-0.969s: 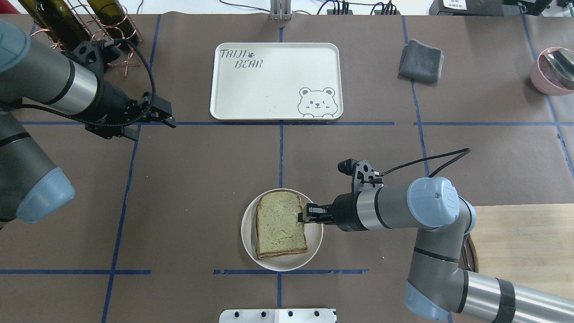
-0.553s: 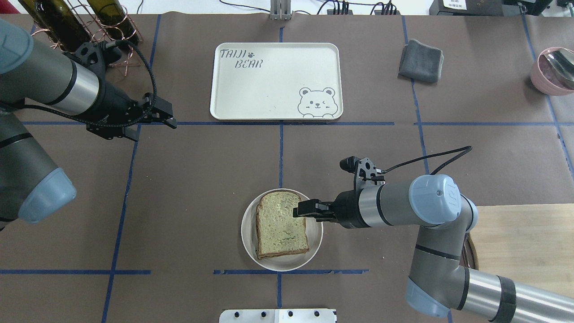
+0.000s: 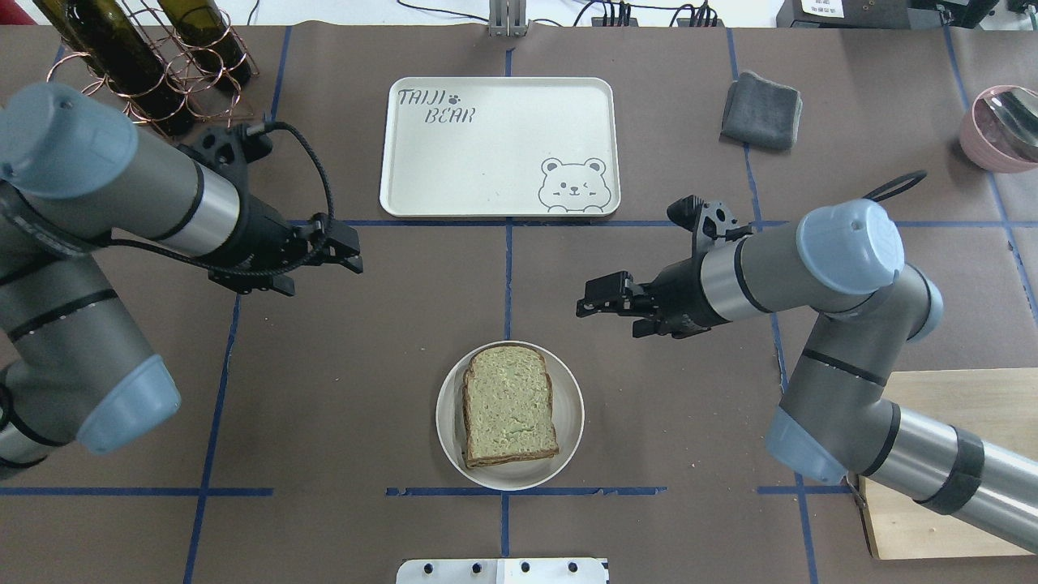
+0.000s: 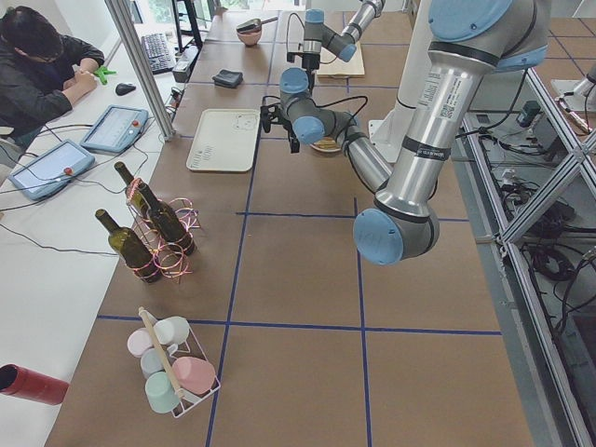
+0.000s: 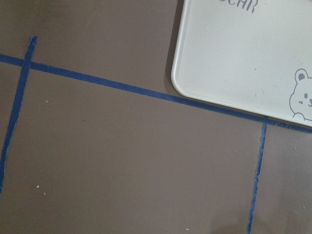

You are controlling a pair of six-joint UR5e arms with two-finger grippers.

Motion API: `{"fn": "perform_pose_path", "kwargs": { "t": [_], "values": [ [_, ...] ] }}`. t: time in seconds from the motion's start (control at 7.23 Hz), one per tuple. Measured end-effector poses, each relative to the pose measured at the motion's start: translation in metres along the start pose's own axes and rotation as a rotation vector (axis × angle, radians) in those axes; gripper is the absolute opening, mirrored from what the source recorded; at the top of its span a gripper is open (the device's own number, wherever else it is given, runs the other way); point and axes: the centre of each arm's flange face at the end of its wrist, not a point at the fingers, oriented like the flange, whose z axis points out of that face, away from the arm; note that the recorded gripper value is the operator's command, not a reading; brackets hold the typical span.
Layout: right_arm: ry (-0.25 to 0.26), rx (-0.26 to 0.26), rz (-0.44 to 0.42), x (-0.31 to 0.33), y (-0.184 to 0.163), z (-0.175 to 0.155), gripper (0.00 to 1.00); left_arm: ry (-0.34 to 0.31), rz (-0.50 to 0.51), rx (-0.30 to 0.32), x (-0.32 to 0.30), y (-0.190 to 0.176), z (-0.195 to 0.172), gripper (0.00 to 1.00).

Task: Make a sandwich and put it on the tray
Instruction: 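Withdraw the right gripper while the left gripper moves to the plate rim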

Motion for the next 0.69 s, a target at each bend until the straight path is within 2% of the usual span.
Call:
{"fn": "perform_pose_path", "kwargs": {
  "t": [0.14,0.28,0.55,0.69],
  "values": [
    [0.063,0.005,0.021,0.000,-0.012,-0.015,1.00,-0.012,-0.005,0.001,0.011,0.026,0.023,0.91],
    [0.133,0.010,0.000,0.004,-0.020,-0.023,1.00,-0.023,-0.009,0.004,0.020,0.048,0.042,0.82],
    [0.272,0.008,-0.101,0.016,-0.035,-0.040,1.00,-0.043,-0.022,-0.019,0.034,0.089,0.076,0.67],
    [0.322,0.004,-0.149,0.027,-0.043,-0.050,1.00,-0.058,-0.023,-0.019,0.040,0.102,0.094,0.60]
  ]
}}
